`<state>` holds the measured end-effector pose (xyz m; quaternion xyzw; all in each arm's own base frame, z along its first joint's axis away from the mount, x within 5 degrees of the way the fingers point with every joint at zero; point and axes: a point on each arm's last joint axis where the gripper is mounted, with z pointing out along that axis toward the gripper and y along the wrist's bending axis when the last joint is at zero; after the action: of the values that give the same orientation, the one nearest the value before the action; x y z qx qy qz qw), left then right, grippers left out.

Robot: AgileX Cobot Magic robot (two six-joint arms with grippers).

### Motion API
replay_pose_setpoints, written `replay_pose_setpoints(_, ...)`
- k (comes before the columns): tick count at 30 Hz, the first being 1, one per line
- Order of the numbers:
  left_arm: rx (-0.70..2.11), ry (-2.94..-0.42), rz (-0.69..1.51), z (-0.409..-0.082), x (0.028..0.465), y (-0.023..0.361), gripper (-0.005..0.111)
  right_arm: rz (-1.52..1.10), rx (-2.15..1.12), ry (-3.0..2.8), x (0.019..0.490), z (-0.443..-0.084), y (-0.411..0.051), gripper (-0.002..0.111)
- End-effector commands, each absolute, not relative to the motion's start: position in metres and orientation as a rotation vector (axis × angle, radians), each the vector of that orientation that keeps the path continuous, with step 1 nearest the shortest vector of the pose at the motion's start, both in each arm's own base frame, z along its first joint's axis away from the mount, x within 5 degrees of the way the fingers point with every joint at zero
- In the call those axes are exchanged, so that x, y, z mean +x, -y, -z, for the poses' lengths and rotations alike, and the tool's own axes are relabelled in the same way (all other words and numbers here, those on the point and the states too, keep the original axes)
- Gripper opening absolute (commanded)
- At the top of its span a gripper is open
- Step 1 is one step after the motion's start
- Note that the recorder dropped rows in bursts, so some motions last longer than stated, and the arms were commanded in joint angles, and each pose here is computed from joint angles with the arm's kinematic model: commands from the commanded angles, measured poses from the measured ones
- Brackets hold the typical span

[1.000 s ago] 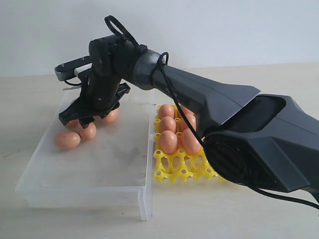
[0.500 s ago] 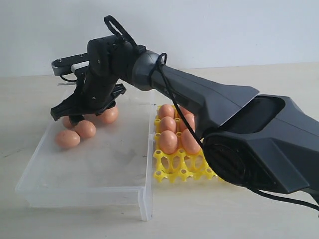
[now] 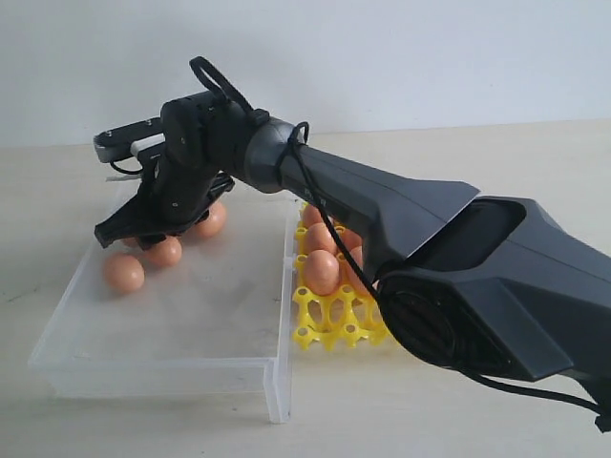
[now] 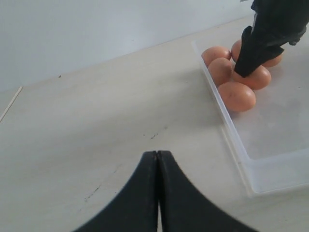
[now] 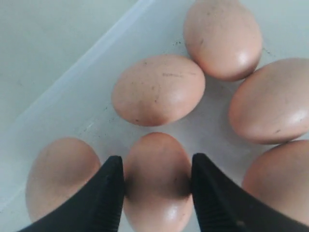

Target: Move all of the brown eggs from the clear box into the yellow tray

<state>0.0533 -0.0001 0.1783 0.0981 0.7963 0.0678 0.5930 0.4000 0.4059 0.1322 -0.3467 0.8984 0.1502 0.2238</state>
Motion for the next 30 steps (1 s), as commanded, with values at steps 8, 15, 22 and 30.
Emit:
replay_pose_setpoints(8, 0.223, -1.836, -0.154, -0.1805, 0.053, 0.0003, 0.0, -0.329, -1.058, -2.476, 0.4005, -0.1379, -0.398, 0.0)
replay_pose_setpoints(15, 0.223, -1.836, -0.154, -0.1805, 0.053, 0.0003, 0.0, -0.329, -1.059, -2.478, 0.4002, -0.1389, -0.3978, 0.013)
replay_pose_setpoints(22, 0.223, -1.836, -0.154, -0.1805, 0.053, 0.0003, 0.0, -0.327, -1.067, -2.499, 0.3983, -0.1403, -0.3966, 0.049)
replay_pose_setpoints(30, 0.223, -1.836, -0.154, -0.1805, 0.053, 0.0003, 0.0, -0.333, -1.058, -2.483, 0.4004, -0.1339, -0.3984, 0.052)
